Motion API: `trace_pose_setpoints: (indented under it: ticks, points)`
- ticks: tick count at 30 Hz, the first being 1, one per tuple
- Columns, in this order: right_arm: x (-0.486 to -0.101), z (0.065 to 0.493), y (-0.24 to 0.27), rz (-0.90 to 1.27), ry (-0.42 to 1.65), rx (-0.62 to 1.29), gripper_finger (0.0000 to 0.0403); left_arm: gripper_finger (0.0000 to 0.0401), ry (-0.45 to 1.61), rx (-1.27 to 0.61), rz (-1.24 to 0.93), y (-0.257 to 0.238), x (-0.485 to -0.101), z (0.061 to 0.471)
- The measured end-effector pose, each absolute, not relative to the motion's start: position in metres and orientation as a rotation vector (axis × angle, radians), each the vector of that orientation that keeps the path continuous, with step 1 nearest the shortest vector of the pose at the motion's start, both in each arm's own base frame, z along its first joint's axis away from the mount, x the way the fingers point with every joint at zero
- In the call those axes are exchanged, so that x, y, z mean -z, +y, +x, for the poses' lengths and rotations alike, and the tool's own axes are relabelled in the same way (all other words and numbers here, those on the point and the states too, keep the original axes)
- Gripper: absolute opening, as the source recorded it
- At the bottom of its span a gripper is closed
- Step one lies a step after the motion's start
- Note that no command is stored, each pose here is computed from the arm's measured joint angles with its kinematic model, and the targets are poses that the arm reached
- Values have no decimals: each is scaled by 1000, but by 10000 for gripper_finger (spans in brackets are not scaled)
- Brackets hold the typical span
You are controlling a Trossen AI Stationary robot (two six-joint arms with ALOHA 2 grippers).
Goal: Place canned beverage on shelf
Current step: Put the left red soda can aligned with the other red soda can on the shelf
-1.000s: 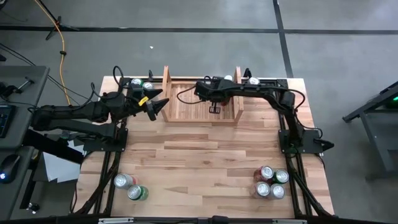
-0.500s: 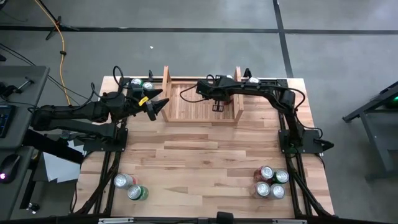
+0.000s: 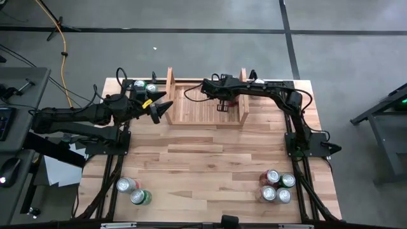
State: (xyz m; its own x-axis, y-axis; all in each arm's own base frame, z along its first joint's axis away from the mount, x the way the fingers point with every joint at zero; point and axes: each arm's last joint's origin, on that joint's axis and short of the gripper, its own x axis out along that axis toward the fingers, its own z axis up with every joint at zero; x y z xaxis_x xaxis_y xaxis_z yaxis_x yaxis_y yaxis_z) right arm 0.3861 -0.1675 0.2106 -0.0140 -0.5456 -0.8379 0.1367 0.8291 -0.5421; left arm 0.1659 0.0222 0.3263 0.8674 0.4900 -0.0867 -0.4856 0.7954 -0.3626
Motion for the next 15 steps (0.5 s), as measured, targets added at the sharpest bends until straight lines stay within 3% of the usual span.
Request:
trace_pose_setpoints:
  ticks: [9, 15]
  points:
    - [-207, 391, -126, -132, 1516, 330, 0, 335, -7, -525, -379, 22, -326, 166]
    - [-206, 379, -112, -63, 1656, 350, 0, 335, -7, -525, -379, 22, -326, 166]
